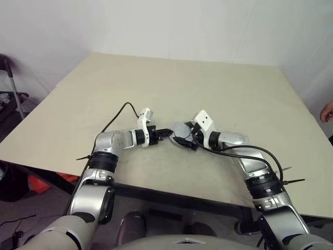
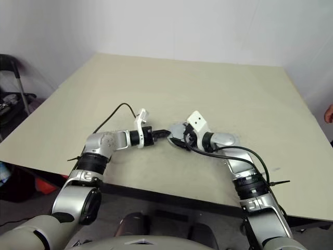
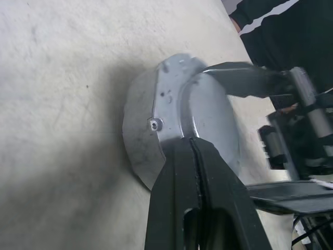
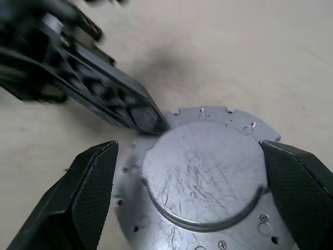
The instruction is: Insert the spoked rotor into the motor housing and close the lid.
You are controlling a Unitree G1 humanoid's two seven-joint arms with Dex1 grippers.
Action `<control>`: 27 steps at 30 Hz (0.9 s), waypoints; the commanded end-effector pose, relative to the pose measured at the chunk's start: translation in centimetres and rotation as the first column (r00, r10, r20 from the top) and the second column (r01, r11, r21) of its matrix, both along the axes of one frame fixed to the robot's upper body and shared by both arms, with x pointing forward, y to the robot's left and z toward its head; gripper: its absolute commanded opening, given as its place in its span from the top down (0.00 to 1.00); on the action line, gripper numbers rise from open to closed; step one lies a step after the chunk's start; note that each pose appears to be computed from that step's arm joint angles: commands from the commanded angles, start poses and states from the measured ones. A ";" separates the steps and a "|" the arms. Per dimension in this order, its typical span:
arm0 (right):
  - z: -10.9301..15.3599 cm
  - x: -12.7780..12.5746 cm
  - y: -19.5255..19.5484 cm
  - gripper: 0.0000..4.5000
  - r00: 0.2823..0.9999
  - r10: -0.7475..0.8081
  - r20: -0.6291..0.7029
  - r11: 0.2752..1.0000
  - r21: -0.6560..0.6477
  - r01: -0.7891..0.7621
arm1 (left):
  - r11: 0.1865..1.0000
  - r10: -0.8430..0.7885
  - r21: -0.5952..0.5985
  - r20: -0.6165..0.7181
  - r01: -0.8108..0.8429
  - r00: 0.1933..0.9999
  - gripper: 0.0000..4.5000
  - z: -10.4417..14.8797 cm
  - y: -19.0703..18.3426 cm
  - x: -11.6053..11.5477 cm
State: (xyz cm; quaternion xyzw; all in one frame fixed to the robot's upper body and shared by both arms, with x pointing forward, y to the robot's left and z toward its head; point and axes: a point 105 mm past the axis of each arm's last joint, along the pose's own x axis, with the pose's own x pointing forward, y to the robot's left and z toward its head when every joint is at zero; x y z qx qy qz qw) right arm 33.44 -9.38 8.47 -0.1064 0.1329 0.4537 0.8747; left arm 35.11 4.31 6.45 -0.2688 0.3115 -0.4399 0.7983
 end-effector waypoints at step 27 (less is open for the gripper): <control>0.2 -0.1 -8.4 0.01 0.772 -0.346 -0.534 0.844 0.183 0.505 | 0.999 0.021 0.036 -0.074 -0.018 0.997 1.00 -2.2 -0.1 -1.6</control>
